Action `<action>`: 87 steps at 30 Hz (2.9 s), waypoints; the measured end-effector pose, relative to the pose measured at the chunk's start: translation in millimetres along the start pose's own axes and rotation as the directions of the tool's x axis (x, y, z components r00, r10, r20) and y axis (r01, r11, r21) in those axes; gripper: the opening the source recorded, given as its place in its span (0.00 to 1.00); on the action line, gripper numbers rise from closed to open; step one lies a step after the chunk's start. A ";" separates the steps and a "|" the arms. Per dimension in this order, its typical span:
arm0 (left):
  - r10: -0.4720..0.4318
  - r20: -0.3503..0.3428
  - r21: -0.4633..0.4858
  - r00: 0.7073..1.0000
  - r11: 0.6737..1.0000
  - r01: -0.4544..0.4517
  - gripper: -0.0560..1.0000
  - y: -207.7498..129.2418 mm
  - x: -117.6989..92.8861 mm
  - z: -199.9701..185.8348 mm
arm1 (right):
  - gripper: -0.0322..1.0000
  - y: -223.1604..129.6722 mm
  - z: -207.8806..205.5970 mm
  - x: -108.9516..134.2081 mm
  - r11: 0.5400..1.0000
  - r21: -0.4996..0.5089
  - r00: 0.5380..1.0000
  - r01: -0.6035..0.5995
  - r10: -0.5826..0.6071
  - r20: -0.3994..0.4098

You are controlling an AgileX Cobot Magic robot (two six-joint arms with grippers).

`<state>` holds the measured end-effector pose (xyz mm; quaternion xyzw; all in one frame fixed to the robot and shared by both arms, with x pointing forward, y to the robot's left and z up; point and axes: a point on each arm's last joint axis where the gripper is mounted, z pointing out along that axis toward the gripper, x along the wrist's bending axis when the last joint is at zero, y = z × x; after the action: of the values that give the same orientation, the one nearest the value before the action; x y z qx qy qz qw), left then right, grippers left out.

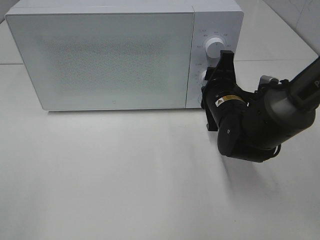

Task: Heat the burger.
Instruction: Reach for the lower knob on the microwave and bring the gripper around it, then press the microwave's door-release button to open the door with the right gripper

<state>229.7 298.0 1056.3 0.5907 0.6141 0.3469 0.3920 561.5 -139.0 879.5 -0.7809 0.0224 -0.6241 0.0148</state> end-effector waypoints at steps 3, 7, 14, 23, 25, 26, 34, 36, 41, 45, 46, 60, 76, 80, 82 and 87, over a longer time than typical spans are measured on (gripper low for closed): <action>0.000 0.000 0.000 1.000 1.000 0.000 0.99 0.0 0.0 0.0 | 0.47 0.1 0.1 -0.3 1.000 -0.001 1.000 0.001 -0.001 -0.002; 0.000 0.000 0.000 1.000 1.000 0.000 0.99 0.0 0.0 0.0 | 0.47 0.4 0.2 -0.6 1.000 -0.004 1.000 0.001 -0.001 -0.003; 0.000 0.000 0.000 1.000 1.000 0.000 0.99 0.0 0.0 0.0 | 0.49 0.7 0.4 -0.4 1.000 -0.008 1.000 0.025 -0.025 -0.003; 0.000 0.000 0.000 1.000 1.000 0.000 0.99 0.0 0.0 0.0 | 0.60 -5.5 -1.2 0.6 0.995 0.015 0.995 0.098 -0.098 -0.015; 0.000 0.000 0.000 1.000 1.000 0.000 0.99 0.0 0.0 0.0 | 0.66 -5.6 -2.0 1.2 0.992 0.017 0.992 0.122 -0.121 -0.029; 0.000 0.000 0.000 1.000 1.000 0.000 0.99 0.0 0.0 0.0 | 0.66 -5.6 -2.0 1.2 0.992 0.017 0.992 0.122 -0.121 -0.029; 0.000 0.000 0.000 1.000 1.000 0.000 0.99 0.0 0.0 0.0 | 0.75 -3.2 -11.2 -4.2 0.977 0.076 0.980 0.198 -0.195 -0.042; 0.000 0.000 0.000 1.000 1.000 0.000 0.99 0.0 0.0 0.0 | 0.75 -4.4 -13.0 -3.1 0.973 0.098 0.977 0.210 -0.205 -0.050; 0.000 0.000 0.000 1.000 1.000 0.000 0.99 0.0 0.0 0.0 | 0.75 -10.2 -24.3 10.8 0.938 0.194 0.958 0.286 -0.274 -0.087; 0.000 0.000 0.000 1.000 1.000 0.000 0.99 0.0 0.0 0.0 | 0.75 -8.4 -38.0 12.6 0.870 0.271 0.907 0.411 -0.421 -0.025; 0.000 0.000 0.000 1.000 1.000 0.000 0.99 0.0 0.0 0.0 | 0.75 -7.9 -40.6 14.7 0.857 0.282 0.895 0.432 -0.445 -0.019; 0.000 0.000 0.000 1.000 1.000 0.000 0.99 0.0 0.0 0.0 | 0.75 -6.8 -74.2 48.6 0.394 0.443 0.497 0.805 -0.856 -0.141; 0.000 0.000 0.000 1.000 1.000 0.000 0.99 0.0 0.0 0.0 | 0.75 3.3 -129.4 105.2 -0.223 0.520 0.069 0.824 -0.873 -0.484; 0.000 0.000 0.000 1.000 1.000 0.000 0.99 0.0 0.0 0.0 | 0.75 13.3 -155.0 121.0 -0.289 0.513 0.035 0.808 -0.846 -0.532; 0.000 0.000 0.000 1.000 1.000 0.000 0.99 0.0 0.0 0.0 | 0.75 15.3 -160.2 123.8 -0.295 0.516 0.036 0.805 -0.842 -0.538; 0.000 0.000 0.000 1.000 1.000 0.000 0.99 0.0 0.0 0.0 | 0.75 26.0 -186.2 135.3 -0.326 0.528 0.039 0.784 -0.823 -0.567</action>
<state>229.7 298.0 1056.3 0.5907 0.6141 0.3469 0.3920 409.3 -171.3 1051.0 -0.4761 -0.7955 -0.3641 -0.0890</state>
